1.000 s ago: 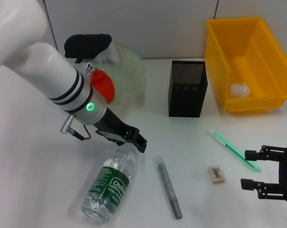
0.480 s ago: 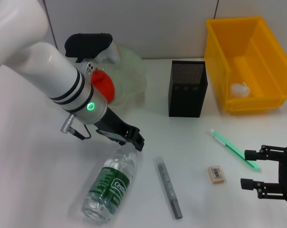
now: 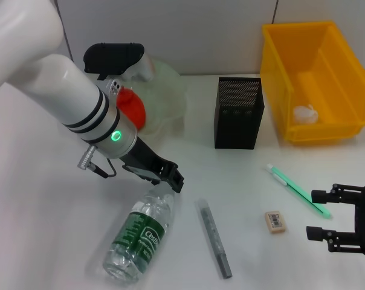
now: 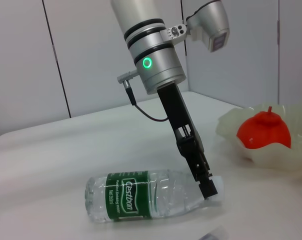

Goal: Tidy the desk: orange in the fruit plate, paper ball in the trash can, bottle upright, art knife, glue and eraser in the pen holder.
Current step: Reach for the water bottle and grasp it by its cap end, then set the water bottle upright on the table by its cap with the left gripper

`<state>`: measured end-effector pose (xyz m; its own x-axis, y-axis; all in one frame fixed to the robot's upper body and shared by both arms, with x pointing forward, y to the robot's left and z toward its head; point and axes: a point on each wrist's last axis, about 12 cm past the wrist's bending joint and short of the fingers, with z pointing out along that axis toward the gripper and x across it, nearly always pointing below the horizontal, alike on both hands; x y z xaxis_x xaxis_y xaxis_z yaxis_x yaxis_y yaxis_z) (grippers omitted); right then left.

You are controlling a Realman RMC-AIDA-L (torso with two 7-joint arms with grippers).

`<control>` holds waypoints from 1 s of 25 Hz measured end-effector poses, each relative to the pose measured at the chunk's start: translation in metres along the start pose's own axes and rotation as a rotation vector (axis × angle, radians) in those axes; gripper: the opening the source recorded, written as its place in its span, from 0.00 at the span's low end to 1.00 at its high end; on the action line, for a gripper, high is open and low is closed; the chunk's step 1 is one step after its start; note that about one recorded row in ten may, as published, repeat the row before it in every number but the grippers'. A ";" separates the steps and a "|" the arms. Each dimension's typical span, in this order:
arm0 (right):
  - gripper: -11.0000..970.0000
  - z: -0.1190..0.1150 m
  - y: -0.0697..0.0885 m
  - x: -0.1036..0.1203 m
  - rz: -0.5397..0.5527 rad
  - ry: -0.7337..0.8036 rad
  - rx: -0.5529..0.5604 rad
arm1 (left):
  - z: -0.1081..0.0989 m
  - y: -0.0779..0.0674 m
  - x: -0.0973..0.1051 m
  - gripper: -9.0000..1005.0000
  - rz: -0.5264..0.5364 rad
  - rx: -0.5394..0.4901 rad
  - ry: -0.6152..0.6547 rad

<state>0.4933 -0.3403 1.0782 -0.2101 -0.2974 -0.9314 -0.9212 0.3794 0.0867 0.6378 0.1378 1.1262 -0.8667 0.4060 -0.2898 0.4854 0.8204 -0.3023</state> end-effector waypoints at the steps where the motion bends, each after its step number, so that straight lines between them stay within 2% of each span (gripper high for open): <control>1: 0.75 0.000 0.000 0.000 0.000 0.000 0.000 | 0.000 0.000 0.000 0.45 0.001 0.000 -0.002; 6: 0.75 0.000 0.000 0.000 0.000 -0.001 0.001 | -0.002 -0.001 -0.003 0.45 0.008 0.000 -0.013; 13: 0.75 -0.002 -0.001 0.000 0.002 -0.007 0.011 | -0.011 0.000 -0.004 0.44 0.017 0.056 -0.054; 18: 0.75 -0.001 -0.001 0.000 0.005 -0.013 0.018 | -0.035 0.004 -0.005 0.44 0.042 0.084 -0.110; 23: 0.75 -0.001 -0.001 0.000 0.012 -0.017 0.024 | -0.051 0.007 -0.006 0.44 0.063 0.129 -0.140; 25: 0.75 -0.001 -0.001 0.000 0.014 -0.017 0.025 | -0.051 0.007 -0.006 0.44 0.063 0.129 -0.140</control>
<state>0.4940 -0.3417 1.0784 -0.2172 -0.2769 -0.9360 -0.9096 0.4053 0.0912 0.6399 0.1613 1.1717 -0.8140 0.3876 -0.4326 0.5567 0.7333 -0.3904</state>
